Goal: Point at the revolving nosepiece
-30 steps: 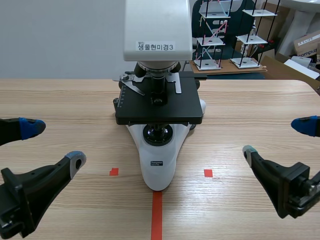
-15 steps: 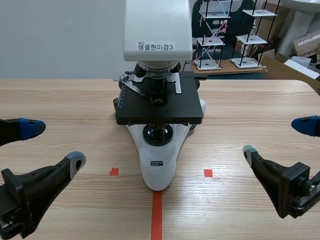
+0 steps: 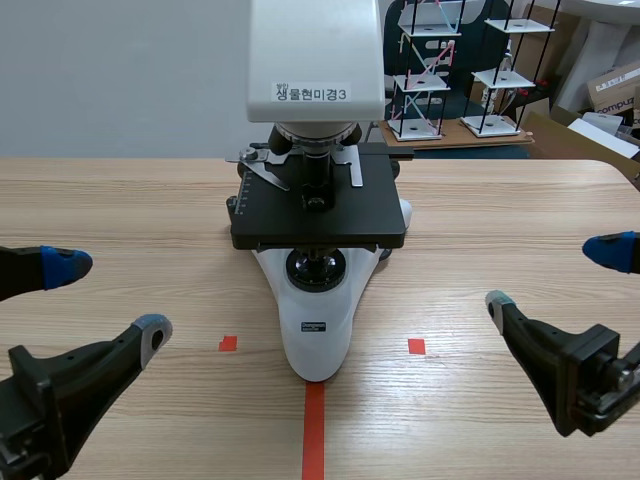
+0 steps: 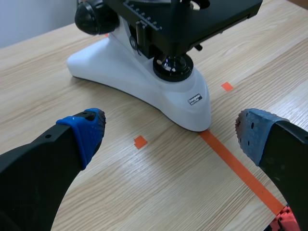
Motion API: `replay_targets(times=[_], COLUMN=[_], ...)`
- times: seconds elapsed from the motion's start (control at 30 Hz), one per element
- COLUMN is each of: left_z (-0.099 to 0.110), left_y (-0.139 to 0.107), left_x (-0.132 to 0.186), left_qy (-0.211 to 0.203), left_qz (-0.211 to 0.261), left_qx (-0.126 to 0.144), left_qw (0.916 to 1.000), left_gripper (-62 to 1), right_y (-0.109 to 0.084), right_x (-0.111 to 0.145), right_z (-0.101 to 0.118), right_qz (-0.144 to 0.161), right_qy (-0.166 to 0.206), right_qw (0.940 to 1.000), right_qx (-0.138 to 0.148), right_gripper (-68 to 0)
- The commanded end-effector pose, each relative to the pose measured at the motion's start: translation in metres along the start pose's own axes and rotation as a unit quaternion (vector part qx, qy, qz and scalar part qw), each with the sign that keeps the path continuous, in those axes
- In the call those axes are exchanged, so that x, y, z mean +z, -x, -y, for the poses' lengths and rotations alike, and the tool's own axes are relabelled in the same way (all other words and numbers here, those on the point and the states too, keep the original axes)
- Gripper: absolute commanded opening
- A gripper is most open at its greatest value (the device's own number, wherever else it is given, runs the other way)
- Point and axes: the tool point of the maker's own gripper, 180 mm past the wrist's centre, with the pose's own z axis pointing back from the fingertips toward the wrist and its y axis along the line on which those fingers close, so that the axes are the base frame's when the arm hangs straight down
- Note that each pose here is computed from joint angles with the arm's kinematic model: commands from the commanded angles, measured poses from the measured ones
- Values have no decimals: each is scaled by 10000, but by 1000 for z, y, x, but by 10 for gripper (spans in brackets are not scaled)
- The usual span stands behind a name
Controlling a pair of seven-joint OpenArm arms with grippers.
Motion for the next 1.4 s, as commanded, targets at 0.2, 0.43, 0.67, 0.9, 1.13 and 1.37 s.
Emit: replay_targets(times=[0.2, 0.43, 0.67, 0.9, 1.13, 1.37], left_z=[1, 1, 1, 1, 1, 1], left_y=[-8, -8, -7, -7, -7, -7], left_x=[0, 0, 0, 0, 0, 0], left_qy=[14, 14, 14, 14, 14, 14], left_qz=[166, 166, 149, 149, 149, 149], left_qx=[13, 13, 13, 13, 13, 13], left_qw=[9999, 9999, 9999, 9999, 9999, 9999], left_gripper=[-41, -41, -41, -41, -41, -41], right_y=[-13, -39, -60, -76, -75, -76], right_x=[0, -2, -16, -44, -75, -91], right_z=[-2, 1, 5, 5, 10, 3], right_qz=[287, 922, 1150, 1322, 1379, 1500], right_qy=[-61, -58, -153, -392, -583, -1128], right_qw=[9996, 9953, 9883, 9809, 9785, 9696], right_qx=[18, 305, 993, 1374, 1419, 1571], right_gripper=[-546, -676, -676, -676, -676, -676])
